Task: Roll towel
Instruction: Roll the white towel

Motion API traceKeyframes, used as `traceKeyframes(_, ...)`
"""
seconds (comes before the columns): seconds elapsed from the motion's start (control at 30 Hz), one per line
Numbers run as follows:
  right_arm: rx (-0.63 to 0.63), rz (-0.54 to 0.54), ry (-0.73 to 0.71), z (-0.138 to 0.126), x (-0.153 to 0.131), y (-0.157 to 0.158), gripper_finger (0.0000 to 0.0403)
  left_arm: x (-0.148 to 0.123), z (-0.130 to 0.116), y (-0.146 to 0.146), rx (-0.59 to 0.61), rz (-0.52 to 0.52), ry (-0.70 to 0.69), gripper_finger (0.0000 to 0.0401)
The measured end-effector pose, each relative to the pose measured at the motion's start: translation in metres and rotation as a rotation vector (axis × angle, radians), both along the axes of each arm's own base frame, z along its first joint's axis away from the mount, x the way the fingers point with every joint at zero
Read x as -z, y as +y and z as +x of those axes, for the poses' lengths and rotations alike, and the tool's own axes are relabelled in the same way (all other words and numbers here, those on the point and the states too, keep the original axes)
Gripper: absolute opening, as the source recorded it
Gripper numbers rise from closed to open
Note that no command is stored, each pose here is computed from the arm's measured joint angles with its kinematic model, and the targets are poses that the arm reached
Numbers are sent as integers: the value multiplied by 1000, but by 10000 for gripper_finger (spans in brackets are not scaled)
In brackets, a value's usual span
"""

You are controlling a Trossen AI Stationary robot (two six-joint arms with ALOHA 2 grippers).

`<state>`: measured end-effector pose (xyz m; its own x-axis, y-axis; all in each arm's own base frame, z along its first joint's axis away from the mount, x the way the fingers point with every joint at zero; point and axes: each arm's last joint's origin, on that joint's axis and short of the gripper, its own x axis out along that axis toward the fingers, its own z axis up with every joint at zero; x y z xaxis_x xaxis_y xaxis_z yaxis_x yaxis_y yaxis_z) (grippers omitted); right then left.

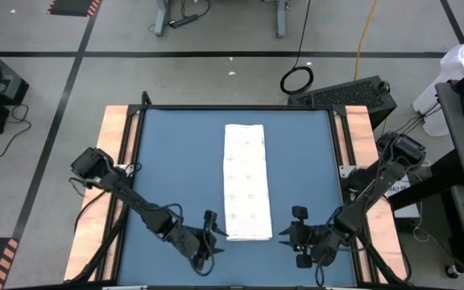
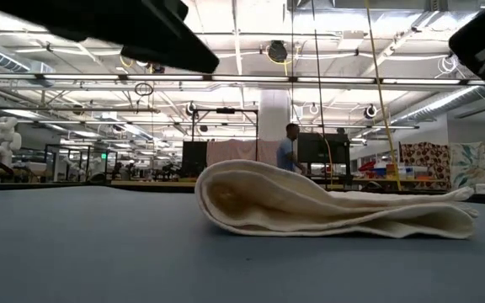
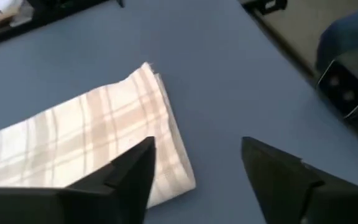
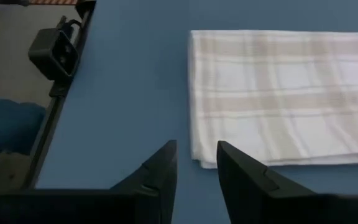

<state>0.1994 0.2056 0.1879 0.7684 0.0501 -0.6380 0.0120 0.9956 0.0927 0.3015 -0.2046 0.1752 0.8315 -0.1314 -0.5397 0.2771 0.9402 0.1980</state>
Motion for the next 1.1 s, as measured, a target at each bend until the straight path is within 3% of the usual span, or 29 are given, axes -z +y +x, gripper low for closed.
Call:
traceKeyframes(0.13, -10, 1, -18, 5, 8, 7, 105, 11, 2, -4, 14, 106, -17, 299)
traceKeyframes(0.27, 10, -30, -48, 8, 12, 8, 105, 23, 3, -6, 70, 206, -7, 317)
traceKeyframes(0.43, 24, -53, -64, 9, 15, 9, 105, 43, 6, -5, 145, 376, 23, 297)
traceKeyframes(0.53, 29, -55, -66, 9, 15, 8, 105, 47, 6, -4, 126, 449, 21, 277)
traceKeyframes(0.7, 41, -67, -72, 9, 15, 8, 105, 49, 9, 1, 113, 481, 31, 252)
traceKeyframes(1.1, 58, -54, -72, 9, 15, 7, 105, 46, 16, 6, 265, 561, 58, 246)
